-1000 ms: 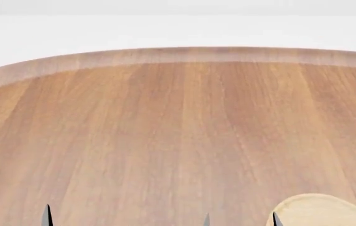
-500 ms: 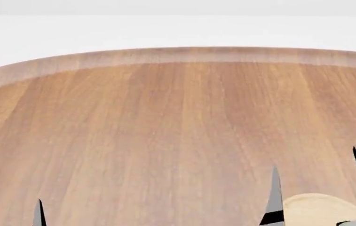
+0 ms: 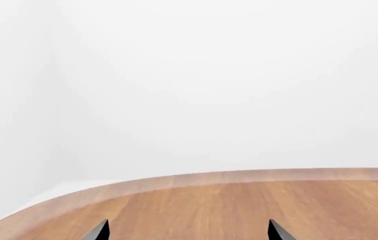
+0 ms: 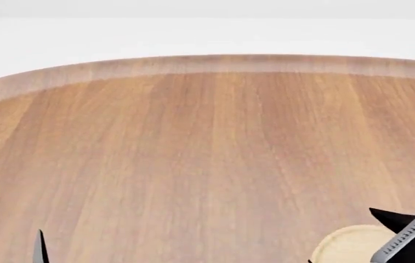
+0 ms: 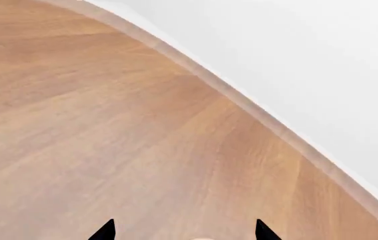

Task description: Put the chocolate pudding to the left of the plate.

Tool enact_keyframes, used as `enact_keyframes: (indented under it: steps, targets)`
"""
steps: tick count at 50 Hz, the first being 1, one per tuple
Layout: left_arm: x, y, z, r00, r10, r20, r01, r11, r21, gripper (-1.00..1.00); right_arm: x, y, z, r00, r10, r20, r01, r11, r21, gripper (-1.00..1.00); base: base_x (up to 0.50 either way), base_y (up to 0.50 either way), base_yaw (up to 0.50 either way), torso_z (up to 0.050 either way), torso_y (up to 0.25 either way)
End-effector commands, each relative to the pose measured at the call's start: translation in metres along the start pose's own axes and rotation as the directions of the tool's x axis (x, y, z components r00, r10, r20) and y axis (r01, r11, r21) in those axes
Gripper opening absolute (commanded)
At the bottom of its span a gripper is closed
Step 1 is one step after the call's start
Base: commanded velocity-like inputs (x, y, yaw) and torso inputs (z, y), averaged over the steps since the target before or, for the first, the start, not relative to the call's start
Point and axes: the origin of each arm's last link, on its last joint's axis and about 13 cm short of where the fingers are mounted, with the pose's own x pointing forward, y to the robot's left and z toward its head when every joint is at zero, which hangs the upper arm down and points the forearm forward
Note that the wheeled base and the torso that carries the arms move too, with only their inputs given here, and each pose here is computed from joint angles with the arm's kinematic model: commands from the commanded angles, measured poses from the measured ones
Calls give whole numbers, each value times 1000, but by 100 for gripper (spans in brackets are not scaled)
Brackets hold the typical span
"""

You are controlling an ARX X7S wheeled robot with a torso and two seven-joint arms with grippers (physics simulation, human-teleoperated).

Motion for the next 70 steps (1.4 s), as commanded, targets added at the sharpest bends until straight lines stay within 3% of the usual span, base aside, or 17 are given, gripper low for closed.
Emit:
enact_keyframes:
  steps: [1,22,55,70]
  targets:
    - [0,-1,0,1000,-6,-2,6,1000,3,100,17,4,-21,991,107,-77,-103,993,61,100,0,0,0,0,0]
    - [0,-2,-2,1000,-8,-4,8,1000,6,100,39,34,-70,952,245,-186,-214,961,172,100,0,0,0,0,0]
    - [0,-3,-2,1000,-12,-4,12,1000,11,100,35,60,-96,896,358,-262,-330,933,146,100,0,0,0,0,0]
    - [0,-3,-2,1000,-10,-4,10,1000,12,100,41,61,-112,879,376,-293,-337,925,175,100,0,0,0,0,0]
